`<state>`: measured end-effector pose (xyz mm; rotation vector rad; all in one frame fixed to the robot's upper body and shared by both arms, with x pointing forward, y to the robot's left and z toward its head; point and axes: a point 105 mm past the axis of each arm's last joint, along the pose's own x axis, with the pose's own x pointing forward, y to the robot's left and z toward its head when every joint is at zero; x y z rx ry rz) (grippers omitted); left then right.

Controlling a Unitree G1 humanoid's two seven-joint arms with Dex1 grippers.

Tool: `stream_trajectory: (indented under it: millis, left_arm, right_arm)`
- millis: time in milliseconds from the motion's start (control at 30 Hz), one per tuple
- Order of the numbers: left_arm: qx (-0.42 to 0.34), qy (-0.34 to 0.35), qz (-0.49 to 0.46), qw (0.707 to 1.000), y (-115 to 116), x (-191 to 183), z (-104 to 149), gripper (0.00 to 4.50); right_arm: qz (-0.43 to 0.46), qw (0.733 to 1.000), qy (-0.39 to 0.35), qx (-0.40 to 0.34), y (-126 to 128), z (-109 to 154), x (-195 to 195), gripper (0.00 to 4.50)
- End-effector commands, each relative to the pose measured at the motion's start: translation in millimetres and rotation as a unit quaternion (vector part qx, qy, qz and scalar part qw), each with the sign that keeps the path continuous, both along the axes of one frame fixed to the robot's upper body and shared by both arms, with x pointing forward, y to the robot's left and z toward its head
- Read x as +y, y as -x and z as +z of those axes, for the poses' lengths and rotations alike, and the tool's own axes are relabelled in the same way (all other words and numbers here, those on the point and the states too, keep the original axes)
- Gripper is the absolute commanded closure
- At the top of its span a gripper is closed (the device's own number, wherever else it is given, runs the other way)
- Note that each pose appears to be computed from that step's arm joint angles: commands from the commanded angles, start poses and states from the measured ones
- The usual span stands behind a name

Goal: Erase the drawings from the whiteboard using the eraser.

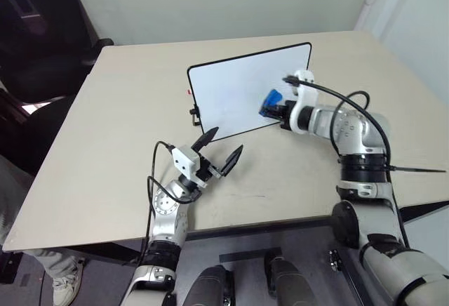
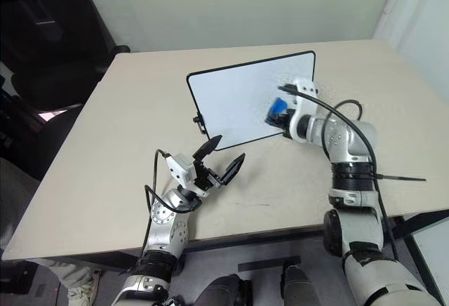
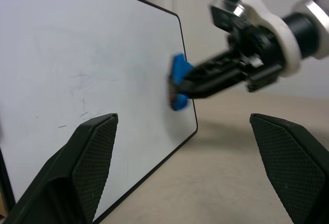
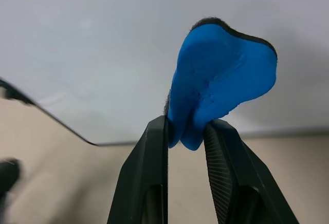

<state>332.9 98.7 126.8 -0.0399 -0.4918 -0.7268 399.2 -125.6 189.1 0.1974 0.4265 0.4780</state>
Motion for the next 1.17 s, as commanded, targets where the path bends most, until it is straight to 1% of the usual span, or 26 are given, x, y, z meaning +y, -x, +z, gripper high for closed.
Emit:
stream_trajectory:
  millis: [33,133,233,333,400,467,533,567,633,667,700,767,800,867,1000,1100,1167]
  left_arm:
    - [0.002,0.006,0.000,1.000,4,0,-2,0.00]
    - [0.006,0.007,-0.002,1.000,6,-1,-5,0.00]
    - [0.009,0.008,0.000,1.000,5,-1,-6,0.00]
    - [0.012,0.009,-0.002,1.000,6,-2,-7,0.00]
    - [0.014,0.010,-0.002,1.000,5,-2,-8,0.00]
    - [0.016,0.011,-0.001,1.000,5,-2,-9,0.00]
    - [0.018,0.011,-0.002,1.000,4,-1,-9,0.00]
    - [0.019,0.011,-0.002,1.000,3,-1,-9,0.00]
    - [0.020,0.011,-0.003,1.000,3,-1,-10,0.00]
    - [0.021,0.011,-0.004,1.000,2,-2,-10,0.00]
    - [0.021,0.011,-0.004,1.000,2,-3,-10,0.00]
    - [0.020,0.011,-0.006,1.000,3,-4,-10,0.00]
    - [0.020,0.011,-0.006,1.000,4,-5,-11,0.00]
    - [0.021,0.012,-0.008,1.000,5,-6,-11,0.00]
    - [0.030,0.013,-0.014,0.999,6,-9,-15,0.00]
    - [0.031,0.012,-0.009,0.999,6,-8,-16,0.00]
    - [0.031,0.011,-0.009,0.999,7,-7,-16,0.00]
  right_arm:
    - [-0.010,0.999,0.040,-0.022,14,14,-21,3.50]
    - [0.015,0.994,0.108,-0.020,38,12,-35,3.50]
    - [0.021,0.978,0.205,0.017,59,-13,-59,3.50]
    - [0.026,0.969,0.239,0.050,73,-31,-75,3.50]
    - [0.014,0.966,0.253,0.060,75,-38,-87,3.50]
    - [0.014,0.964,0.260,0.063,78,-42,-92,3.08]
    - [0.020,0.965,0.254,0.054,79,-41,-92,2.56]
    - [0.030,0.967,0.250,0.042,80,-38,-88,2.17]
    - [0.064,0.969,0.240,0.015,87,-34,-80,1.60]
    - [0.081,0.969,0.235,-0.002,91,-33,-78,1.24]
    - [0.088,0.970,0.227,-0.024,94,-30,-78,0.91]
    - [0.066,0.969,0.212,-0.109,90,-11,-85,0.24]
    - [0.036,0.959,0.216,-0.179,86,5,-93,0.24]
    - [0.033,0.950,0.187,-0.248,95,19,-95,0.24]
    - [0.076,0.945,0.101,-0.302,115,30,-73,0.24]
    - [0.087,0.942,0.064,-0.316,119,33,-59,0.24]
    - [0.093,0.942,0.060,-0.316,118,30,-53,0.24]
